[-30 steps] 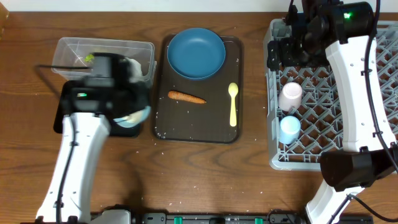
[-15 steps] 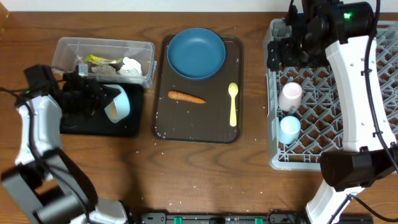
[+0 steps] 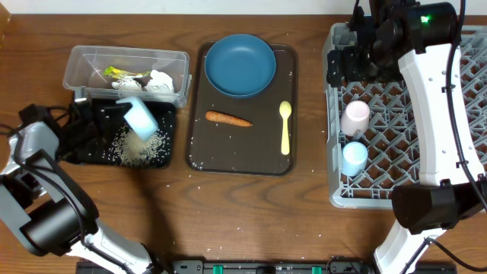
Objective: Sort waste into correct bins and load items into the dishwasher rack
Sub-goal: 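Tip rice from bowl into black tray with left gripper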
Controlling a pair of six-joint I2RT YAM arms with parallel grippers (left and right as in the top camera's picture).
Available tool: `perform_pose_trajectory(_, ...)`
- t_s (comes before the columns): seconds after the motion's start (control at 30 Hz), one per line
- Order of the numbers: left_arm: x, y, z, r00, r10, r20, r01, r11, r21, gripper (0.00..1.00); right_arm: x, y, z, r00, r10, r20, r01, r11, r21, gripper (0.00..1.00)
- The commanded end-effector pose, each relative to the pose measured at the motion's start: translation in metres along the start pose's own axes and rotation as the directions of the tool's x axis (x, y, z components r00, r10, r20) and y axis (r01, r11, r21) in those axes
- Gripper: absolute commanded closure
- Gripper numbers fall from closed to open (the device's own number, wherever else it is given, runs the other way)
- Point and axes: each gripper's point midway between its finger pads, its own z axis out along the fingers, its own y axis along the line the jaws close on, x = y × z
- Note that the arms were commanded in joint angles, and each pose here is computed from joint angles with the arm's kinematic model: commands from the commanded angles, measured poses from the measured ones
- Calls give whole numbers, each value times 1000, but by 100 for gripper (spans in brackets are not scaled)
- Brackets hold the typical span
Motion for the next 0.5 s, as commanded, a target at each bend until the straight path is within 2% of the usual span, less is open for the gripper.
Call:
perform_pose_trajectory(0.0, -9, -15, -16, 999, -9, 39, 7, 998, 61, 94, -2, -3, -6, 1000, 2, 19, -2, 1000, 9, 1)
perform_pose_trajectory(0.27, -15, -14, -28, 997, -37, 71, 32, 997, 66, 94, -2, -3, -6, 1000, 2, 20, -2, 1000, 9, 1)
perform_pose_trajectory(0.37, -21, -15, -29, 997, 11, 79, -16, 998, 62, 94, -2, -3, -6, 1000, 2, 22, -2, 1000, 9, 1)
perform_pose_trajectory(0.47, -23, -16, -30, 994, -71, 77, 66, 995, 70, 94, -4, -3, -6, 1000, 1, 28, -2, 1000, 8, 1)
